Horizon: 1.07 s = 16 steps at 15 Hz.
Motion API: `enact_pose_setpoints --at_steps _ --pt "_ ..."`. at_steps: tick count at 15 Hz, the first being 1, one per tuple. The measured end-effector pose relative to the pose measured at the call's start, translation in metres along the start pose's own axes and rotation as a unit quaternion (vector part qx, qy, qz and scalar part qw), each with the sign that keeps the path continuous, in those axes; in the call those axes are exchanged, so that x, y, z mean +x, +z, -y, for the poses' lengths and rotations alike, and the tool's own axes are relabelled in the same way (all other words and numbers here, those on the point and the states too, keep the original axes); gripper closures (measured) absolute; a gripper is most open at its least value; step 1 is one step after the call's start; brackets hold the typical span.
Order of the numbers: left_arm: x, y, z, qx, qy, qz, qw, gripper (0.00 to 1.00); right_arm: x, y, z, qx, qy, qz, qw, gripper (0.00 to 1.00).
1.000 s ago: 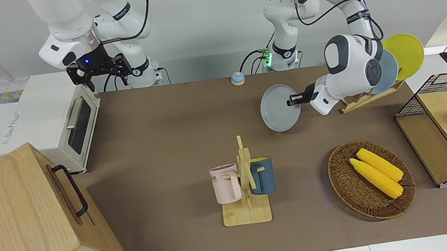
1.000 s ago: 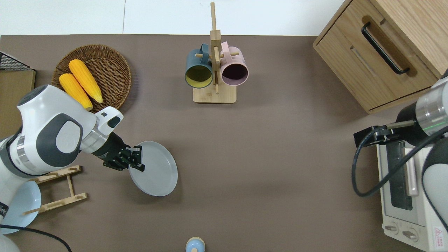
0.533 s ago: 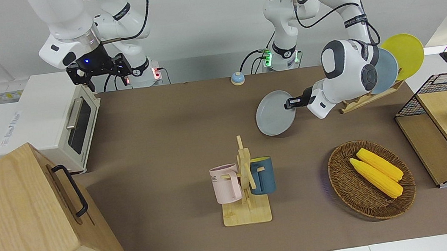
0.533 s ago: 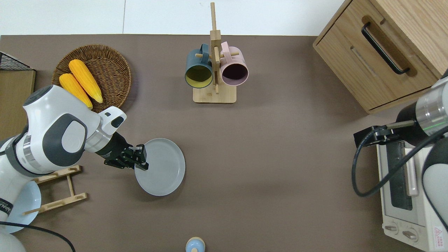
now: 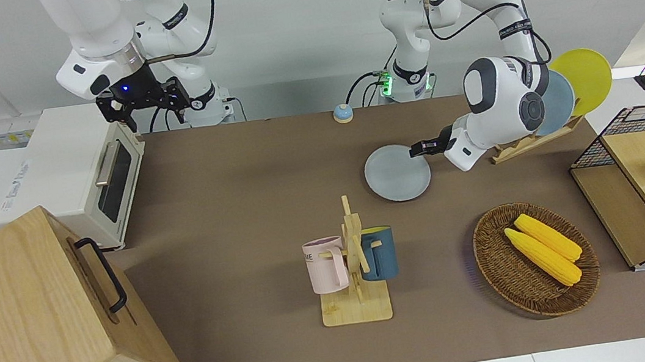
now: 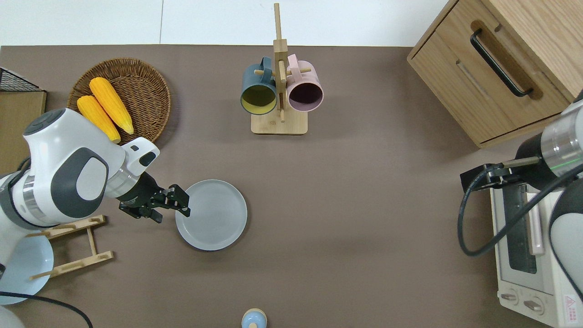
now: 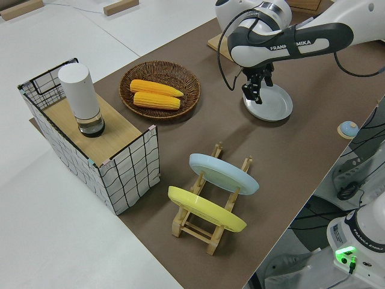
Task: Pick gray plate from low plate rack and place it on table with left arm
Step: 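Open the left gripper and withdraw it toward the rack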
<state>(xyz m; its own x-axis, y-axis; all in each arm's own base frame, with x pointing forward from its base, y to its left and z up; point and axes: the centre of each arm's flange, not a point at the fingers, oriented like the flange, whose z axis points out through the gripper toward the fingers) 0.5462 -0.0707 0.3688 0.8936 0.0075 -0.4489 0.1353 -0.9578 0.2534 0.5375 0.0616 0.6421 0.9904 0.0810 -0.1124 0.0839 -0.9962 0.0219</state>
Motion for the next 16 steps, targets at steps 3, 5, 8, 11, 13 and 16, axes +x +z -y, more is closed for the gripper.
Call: enact_pose_setpoints --at_steps 3,5,8,11,13,16 --pt "-0.012 -0.041 0.001 0.037 0.012 -0.043 0.9983 0.06 0.000 0.000 0.000 0.000 0.000 0.000 1.0000 0.01" --pt "-0.024 -0.070 -0.001 0.064 0.021 -0.074 0.9950 0.00 0.000 0.000 0.000 0.000 0.000 0.000 1.0000 0.01" --pt "-0.041 -0.108 -0.005 0.096 0.030 -0.115 0.9882 0.00 0.000 0.000 0.000 0.000 0.000 0.000 1.0000 0.01" --pt "-0.059 -0.143 -0.013 0.112 0.036 -0.154 0.9810 0.00 0.000 0.000 0.000 0.000 0.000 0.000 1.0000 0.01" --pt "-0.072 -0.169 -0.017 0.114 0.039 -0.182 0.9758 0.00 0.000 0.000 0.000 0.000 0.000 0.000 1.0000 0.01" --pt "-0.095 -0.205 -0.023 0.111 0.043 -0.215 0.9692 0.00 0.000 0.000 0.000 0.000 0.000 0.000 1.0000 0.01"
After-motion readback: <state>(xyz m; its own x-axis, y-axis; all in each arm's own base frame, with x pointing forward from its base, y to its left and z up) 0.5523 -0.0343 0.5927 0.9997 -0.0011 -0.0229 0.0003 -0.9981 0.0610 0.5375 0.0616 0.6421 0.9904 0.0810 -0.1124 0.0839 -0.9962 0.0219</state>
